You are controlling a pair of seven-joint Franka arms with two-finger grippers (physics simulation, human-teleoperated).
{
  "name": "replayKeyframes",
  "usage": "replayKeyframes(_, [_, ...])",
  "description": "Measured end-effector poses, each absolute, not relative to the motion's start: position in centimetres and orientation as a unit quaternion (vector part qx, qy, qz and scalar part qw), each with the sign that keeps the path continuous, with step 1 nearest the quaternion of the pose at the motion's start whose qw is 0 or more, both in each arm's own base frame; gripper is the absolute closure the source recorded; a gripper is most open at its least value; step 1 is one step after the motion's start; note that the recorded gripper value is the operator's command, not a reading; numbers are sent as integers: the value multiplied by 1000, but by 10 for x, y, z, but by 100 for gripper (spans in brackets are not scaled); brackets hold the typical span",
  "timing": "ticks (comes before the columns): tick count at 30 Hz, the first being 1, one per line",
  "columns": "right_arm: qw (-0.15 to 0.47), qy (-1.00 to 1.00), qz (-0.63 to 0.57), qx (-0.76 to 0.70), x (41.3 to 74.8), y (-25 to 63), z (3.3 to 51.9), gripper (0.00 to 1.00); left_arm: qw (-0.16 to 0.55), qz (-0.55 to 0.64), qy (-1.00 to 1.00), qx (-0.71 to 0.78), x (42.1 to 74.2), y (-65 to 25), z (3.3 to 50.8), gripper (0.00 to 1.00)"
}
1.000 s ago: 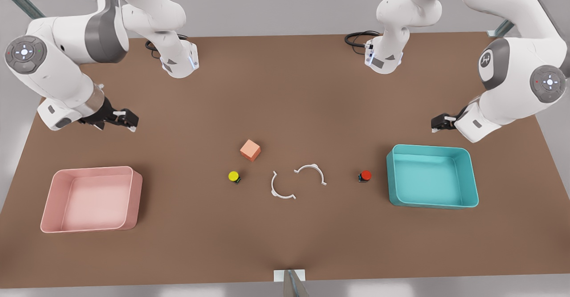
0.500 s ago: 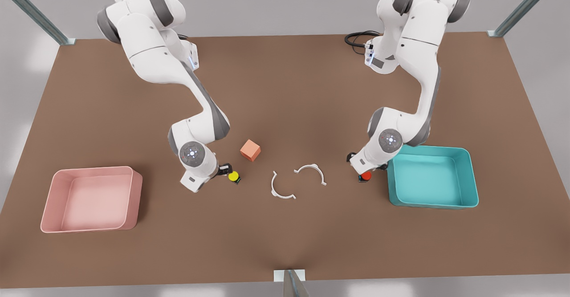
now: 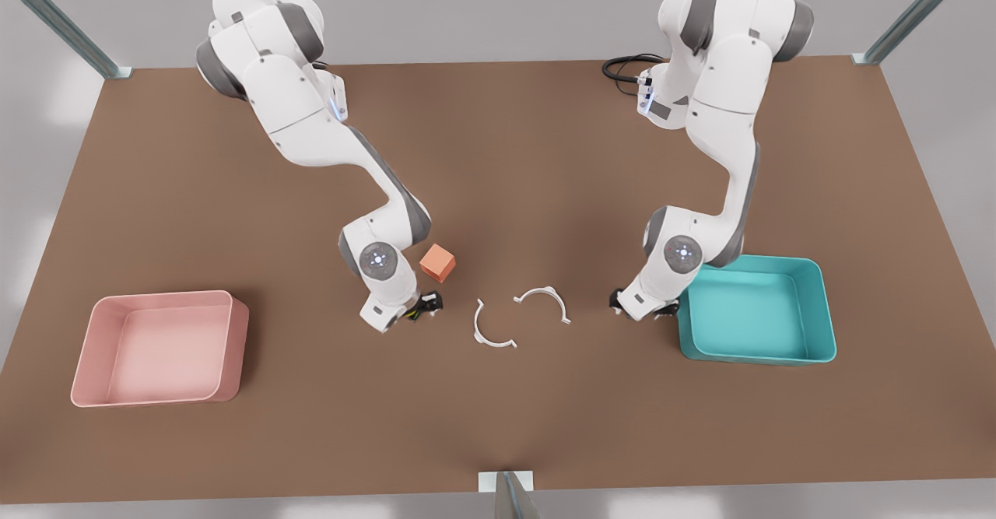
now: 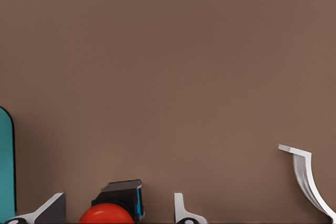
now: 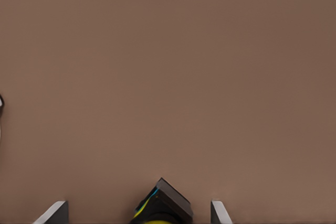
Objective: Place the red button in the blue storage box with the left arm, and place the yellow button in the pink storage box with the right arm
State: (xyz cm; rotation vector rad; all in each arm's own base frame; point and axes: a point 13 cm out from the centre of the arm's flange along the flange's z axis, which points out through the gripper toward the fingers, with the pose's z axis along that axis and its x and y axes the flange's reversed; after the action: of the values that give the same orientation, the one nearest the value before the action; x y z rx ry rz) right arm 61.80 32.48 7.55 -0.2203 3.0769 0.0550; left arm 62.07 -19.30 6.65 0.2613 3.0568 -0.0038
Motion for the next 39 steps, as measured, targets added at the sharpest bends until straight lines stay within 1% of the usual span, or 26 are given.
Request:
replayKeyframes(1, [27, 997, 18, -69, 616, 324, 73, 0, 33, 0, 996, 84, 617, -192, 62, 0])
replayKeyframes(4, [24, 998, 17, -63, 612, 323, 71, 0, 32, 0, 996, 81, 614, -192, 59, 22])
replayKeyframes(5, [24, 998, 17, -61, 611, 323, 71, 0, 33, 0, 996, 80, 614, -192, 60, 27])
replayKeyframes(9, [14, 998, 13, -55, 602, 320, 62, 0, 35, -1, 996, 77, 615, -192, 61, 39])
replayKeyframes(10, [12, 998, 12, -54, 600, 319, 60, 0, 36, -1, 996, 76, 615, -192, 61, 45])
replayKeyframes(11, [8, 999, 11, -53, 597, 318, 57, 0, 36, -1, 997, 75, 615, -192, 61, 48])
replayKeyframes(12, [6, 999, 10, -52, 594, 317, 55, 0, 36, -1, 997, 74, 615, -192, 61, 49])
replayKeyframes(13, [4, 999, 9, -51, 593, 317, 53, 2, 37, -1, 997, 73, 616, -192, 63, 50])
replayKeyframes(14, [3, 999, 9, -49, 592, 316, 52, 14, 38, -1, 997, 73, 616, -192, 64, 50])
replayKeyframes(15, [2, 999, 9, -48, 592, 316, 50, 22, 39, -1, 997, 72, 617, -193, 66, 50])
replayKeyframes(16, [2, 999, 8, -47, 592, 316, 50, 27, 41, -2, 997, 71, 618, -193, 70, 50])
replayKeyframes(18, [2, 999, 8, -45, 591, 316, 49, 29, 50, -4, 996, 68, 623, -194, 92, 50])
replayKeyframes(21, [2, 999, 8, -42, 592, 315, 49, 31, 58, -7, 996, 63, 628, -193, 133, 49])
replayKeyframes(23, [3, 999, 7, -43, 592, 315, 49, 41, 59, -6, 997, 56, 630, -185, 155, 49])
replayKeyframes(25, [5, 999, 5, -44, 593, 314, 49, 46, 60, -2, 997, 45, 632, -170, 177, 49])
replayKeyframes(26, [5, 999, 4, -46, 593, 314, 49, 46, 60, 1, 997, 37, 633, -157, 188, 49])
replayKeyframes(27, [6, 999, 3, -46, 593, 313, 49, 48, 59, 5, 998, 29, 635, -142, 199, 49])
replayKeyframes(28, [8, 999, 3, -47, 595, 313, 50, 52, 58, 9, 998, 18, 636, -122, 210, 49])
replayKeyframes(30, [11, 999, 3, -48, 597, 314, 54, 54, 51, 12, 999, -12, 637, -66, 231, 49])
replayKeyframes(32, [25, 999, 7, -47, 606, 316, 71, 54, 36, 14, 999, -33, 632, -13, 235, 49])
replayKeyframes(34, [43, 998, 13, -45, 617, 316, 99, 53, 16, 13, 999, -47, 624, 35, 229, 49])
replayKeyframes(35, [51, 998, 15, -43, 621, 315, 111, 53, 4, 12, 999, -48, 618, 52, 220, 45])
replayKeyframes(36, [57, 997, 16, -40, 625, 311, 125, 53, -9, 10, 999, -42, 613, 60, 209, 27])
replayKeyframes(37, [60, 997, 14, -36, 626, 302, 134, 53, -23, 8, 999, -33, 610, 62, 195, 0])
replayKeyframes(39, [61, 998, -2, -33, 620, 274, 145, 53, -41, 2, 999, -9, 611, 58, 175, 0])
